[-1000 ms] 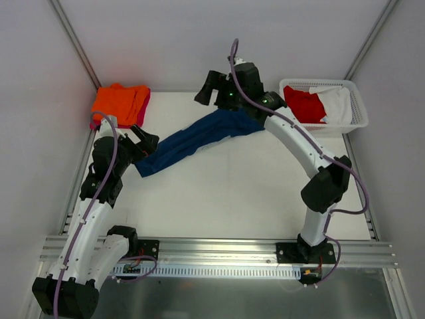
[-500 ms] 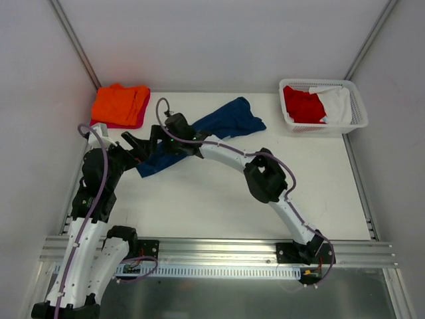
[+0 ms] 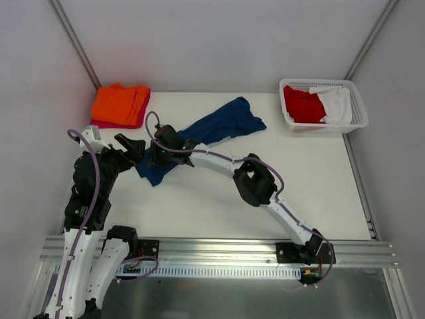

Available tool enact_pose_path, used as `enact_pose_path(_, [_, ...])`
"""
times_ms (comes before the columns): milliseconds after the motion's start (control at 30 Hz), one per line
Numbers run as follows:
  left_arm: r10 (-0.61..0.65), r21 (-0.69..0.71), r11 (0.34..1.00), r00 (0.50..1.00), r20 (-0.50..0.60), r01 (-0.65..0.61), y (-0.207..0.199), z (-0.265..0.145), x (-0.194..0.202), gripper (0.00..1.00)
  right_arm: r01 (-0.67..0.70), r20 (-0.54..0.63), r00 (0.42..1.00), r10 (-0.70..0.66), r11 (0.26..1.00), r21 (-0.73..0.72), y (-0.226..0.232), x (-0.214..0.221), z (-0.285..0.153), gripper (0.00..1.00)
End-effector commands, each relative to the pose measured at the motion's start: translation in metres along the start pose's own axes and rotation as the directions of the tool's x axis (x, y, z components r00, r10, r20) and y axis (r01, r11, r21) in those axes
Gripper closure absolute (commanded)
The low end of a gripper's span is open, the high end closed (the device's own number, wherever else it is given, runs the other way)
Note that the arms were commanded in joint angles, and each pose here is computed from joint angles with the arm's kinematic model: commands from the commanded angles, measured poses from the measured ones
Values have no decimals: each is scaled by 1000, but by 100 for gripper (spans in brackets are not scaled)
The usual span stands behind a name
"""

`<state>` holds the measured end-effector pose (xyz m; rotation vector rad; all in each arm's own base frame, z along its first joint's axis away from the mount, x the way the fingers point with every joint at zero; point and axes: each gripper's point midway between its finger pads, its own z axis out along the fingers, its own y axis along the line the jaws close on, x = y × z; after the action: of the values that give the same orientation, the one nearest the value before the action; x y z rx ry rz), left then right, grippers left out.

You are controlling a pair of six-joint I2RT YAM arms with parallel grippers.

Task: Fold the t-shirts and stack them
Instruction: Rotate the tshirt 90 degrees

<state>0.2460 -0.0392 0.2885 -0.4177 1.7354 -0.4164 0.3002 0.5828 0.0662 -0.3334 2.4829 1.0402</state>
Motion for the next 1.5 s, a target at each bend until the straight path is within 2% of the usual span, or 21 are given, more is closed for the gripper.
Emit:
enact_pose_path(0, [25, 16, 1000, 999, 21, -25, -6, -7, -11, 1, -44, -18, 999, 44, 999, 4, -9, 2, 13, 71])
enact_pose_path(33, [26, 17, 999, 999, 20, -27, -7, -7, -11, 1, -52, -37, 998, 52, 999, 8, -15, 9, 17, 93])
enact_pose_path(67, [30, 16, 999, 999, 16, -30, -6, -8, -10, 1, -60, -50, 997, 61, 998, 18, -22, 15, 20, 99])
enact_pose_path(267, [19, 32, 999, 1000, 17, -19, -7, -13, -8, 1, -86, -80, 993, 90, 995, 54, -50, 45, 23, 99])
enact_pose_path(467, [4, 60, 998, 1000, 2, -4, -13, -14, -6, 1, -77, -92, 992, 84, 994, 83, -59, 56, 20, 99])
enact_pose_path(667, [34, 41, 999, 999, -13, -34, -9, -8, -3, 1, -66, -157, 983, 91, 985, 158, -80, 100, 0, 100])
enact_pose_path(767, [38, 35, 999, 999, -22, -38, -7, -6, 1, 1, -63, -168, 981, 101, 974, 218, -97, 125, -26, 100])
enact_pose_path(800, [37, 31, 999, 999, -24, -36, -6, -5, 1, 1, -67, -139, 985, 99, 974, 215, -91, 120, -40, 100])
enact_pose_path(833, [37, 29, 999, 999, -28, -36, -5, -5, 2, 1, -60, -162, 981, 103, 966, 253, -109, 143, -49, 99])
enact_pose_path(933, [37, 17, 999, 998, -44, -36, -3, 0, 6, 1, -85, -122, 985, 124, 955, 284, -112, 149, -79, 99])
enact_pose_path(967, [37, 12, 999, 998, -50, -36, -2, 1, 8, 1, -78, -155, 979, 133, 944, 320, -125, 173, -90, 99])
enact_pose_path(1000, [34, 12, 999, 998, -50, -33, -2, 2, 7, 1, -84, -128, 982, 136, 934, 347, -131, 175, -97, 99])
enact_pose_path(1167, [22, 6, 1000, 997, -72, -22, 0, 9, 16, 1, -71, -125, 984, 129, 920, 386, -139, 207, -142, 99])
enact_pose_path(1233, [18, 10, 1000, 997, -79, -18, 0, 11, 19, 1, -69, -120, 983, 136, 892, 447, -162, 226, -163, 100])
enact_pose_path(1367, [2, 13, 1000, 994, -107, 0, 1, 15, 29, 1, -123, -54, 985, 165, 881, 457, -174, 230, -200, 100])
enact_pose_path(1467, [-17, 31, 999, 991, -133, 21, -1, 17, 37, 1, -130, -15, 987, 161, 841, 525, -198, 236, -227, 100])
